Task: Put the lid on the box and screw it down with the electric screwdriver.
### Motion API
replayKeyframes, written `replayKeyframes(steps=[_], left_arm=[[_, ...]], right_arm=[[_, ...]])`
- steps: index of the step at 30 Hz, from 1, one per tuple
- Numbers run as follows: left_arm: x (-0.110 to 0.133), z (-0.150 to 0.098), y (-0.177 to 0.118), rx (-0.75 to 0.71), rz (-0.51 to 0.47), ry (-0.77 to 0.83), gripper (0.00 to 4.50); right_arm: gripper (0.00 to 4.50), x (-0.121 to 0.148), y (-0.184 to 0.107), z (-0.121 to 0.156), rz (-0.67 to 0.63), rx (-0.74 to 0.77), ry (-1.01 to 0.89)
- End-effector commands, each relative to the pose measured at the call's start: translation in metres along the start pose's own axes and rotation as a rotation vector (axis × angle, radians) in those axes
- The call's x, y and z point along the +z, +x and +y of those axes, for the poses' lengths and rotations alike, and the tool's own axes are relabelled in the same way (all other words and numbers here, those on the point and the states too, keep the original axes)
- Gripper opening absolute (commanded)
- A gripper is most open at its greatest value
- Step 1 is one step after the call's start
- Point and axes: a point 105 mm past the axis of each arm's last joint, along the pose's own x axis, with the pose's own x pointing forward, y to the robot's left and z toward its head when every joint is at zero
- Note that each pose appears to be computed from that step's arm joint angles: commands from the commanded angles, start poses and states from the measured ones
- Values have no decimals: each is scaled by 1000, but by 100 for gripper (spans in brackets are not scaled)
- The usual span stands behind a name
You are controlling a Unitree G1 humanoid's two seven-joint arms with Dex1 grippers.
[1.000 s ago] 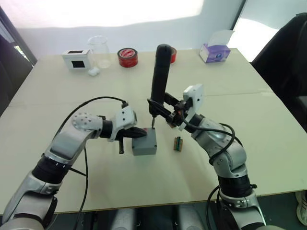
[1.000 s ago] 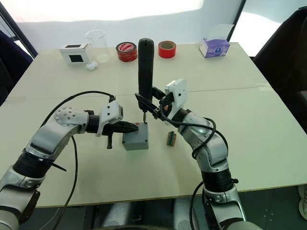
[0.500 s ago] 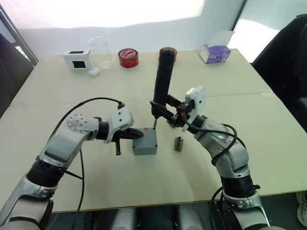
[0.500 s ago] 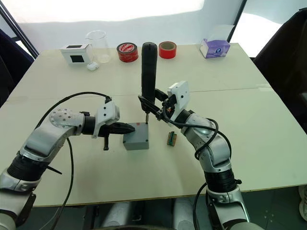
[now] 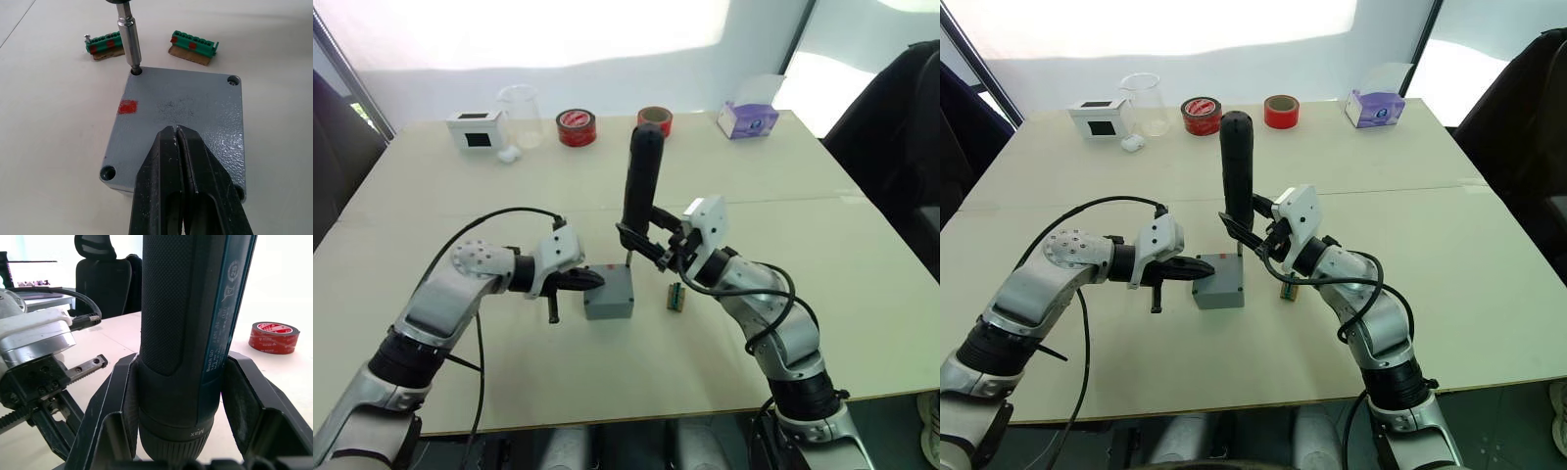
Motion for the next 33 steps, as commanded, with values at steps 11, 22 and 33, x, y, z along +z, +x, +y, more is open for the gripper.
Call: replayKeyframes(steps=[11,22,33], left_arm=[[-8,-6,7,-22,37,-12,0],[-13,-5,4,-29,48,-18,0],[-18,-7,3,-34,64,-16,0]], right_arm=[[183,-80,-12,-10,275,-92,170],[183,-77,-11,-9,261,-89,180],[183,-77,-14,-8,254,-86,185]])
